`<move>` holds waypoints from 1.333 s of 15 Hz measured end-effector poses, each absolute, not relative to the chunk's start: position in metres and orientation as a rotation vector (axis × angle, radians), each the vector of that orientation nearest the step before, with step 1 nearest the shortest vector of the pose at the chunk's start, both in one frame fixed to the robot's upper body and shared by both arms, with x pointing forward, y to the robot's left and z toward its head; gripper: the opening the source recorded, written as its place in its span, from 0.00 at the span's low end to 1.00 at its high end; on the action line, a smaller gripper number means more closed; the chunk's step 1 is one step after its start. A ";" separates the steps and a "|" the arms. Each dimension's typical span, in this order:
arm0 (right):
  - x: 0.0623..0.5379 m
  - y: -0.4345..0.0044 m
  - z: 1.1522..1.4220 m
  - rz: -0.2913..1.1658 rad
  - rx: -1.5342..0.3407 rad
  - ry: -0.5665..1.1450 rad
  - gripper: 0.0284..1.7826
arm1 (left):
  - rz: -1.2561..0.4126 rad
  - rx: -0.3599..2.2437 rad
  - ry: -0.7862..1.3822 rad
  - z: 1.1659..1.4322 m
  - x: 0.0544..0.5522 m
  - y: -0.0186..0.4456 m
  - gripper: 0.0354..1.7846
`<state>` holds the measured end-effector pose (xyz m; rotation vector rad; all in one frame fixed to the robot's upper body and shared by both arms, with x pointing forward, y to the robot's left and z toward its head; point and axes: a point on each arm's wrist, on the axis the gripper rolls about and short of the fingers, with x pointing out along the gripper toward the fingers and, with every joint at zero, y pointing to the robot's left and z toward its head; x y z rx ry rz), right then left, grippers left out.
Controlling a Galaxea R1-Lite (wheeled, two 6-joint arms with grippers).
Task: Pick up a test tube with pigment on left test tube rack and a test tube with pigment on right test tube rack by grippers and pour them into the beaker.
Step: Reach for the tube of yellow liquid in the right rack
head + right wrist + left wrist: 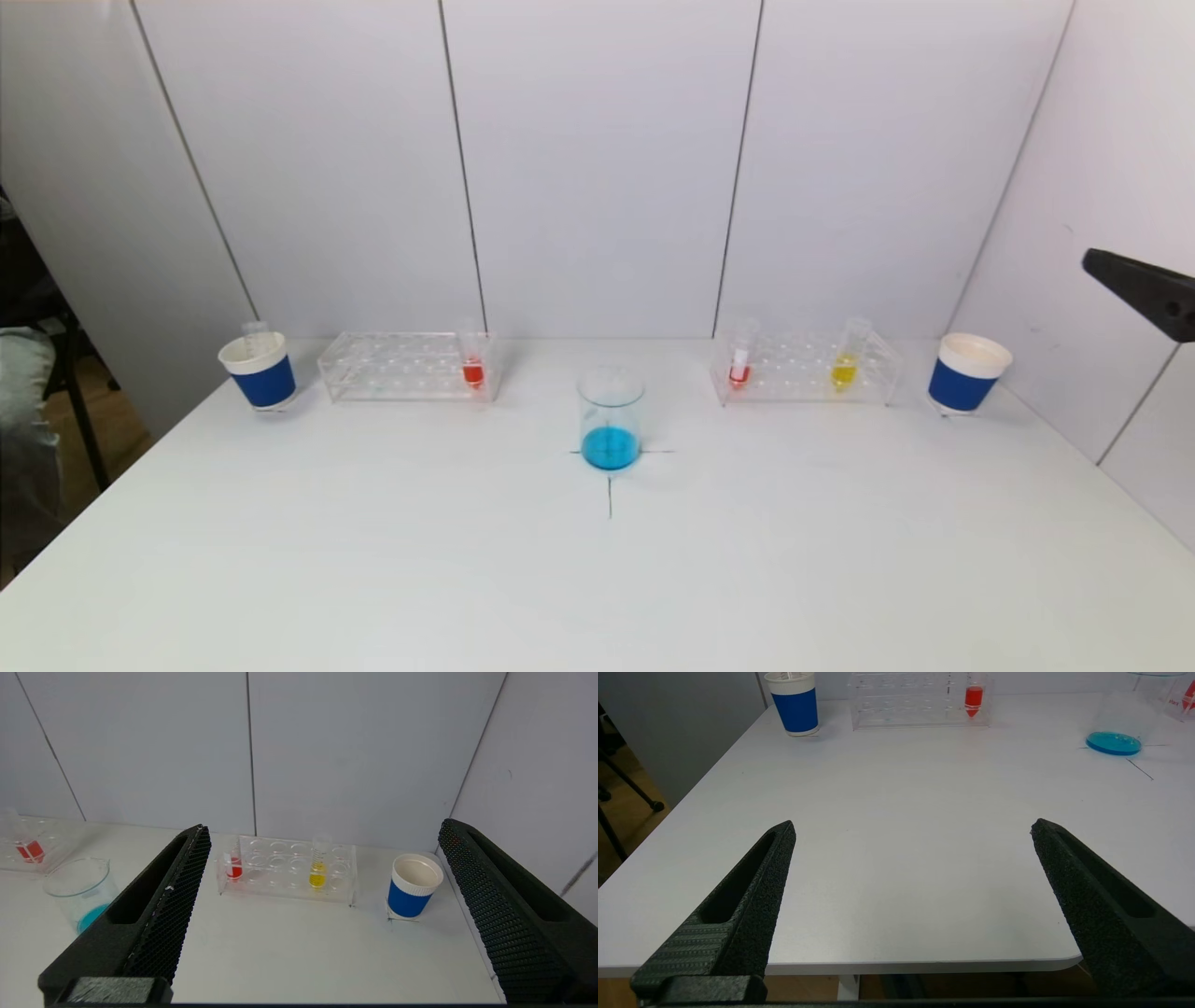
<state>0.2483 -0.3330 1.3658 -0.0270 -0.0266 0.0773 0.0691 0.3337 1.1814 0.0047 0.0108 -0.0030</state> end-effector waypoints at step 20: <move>0.408 -0.329 1.217 0.012 -0.008 -0.039 0.99 | -0.003 0.004 0.010 1.181 0.069 0.334 0.99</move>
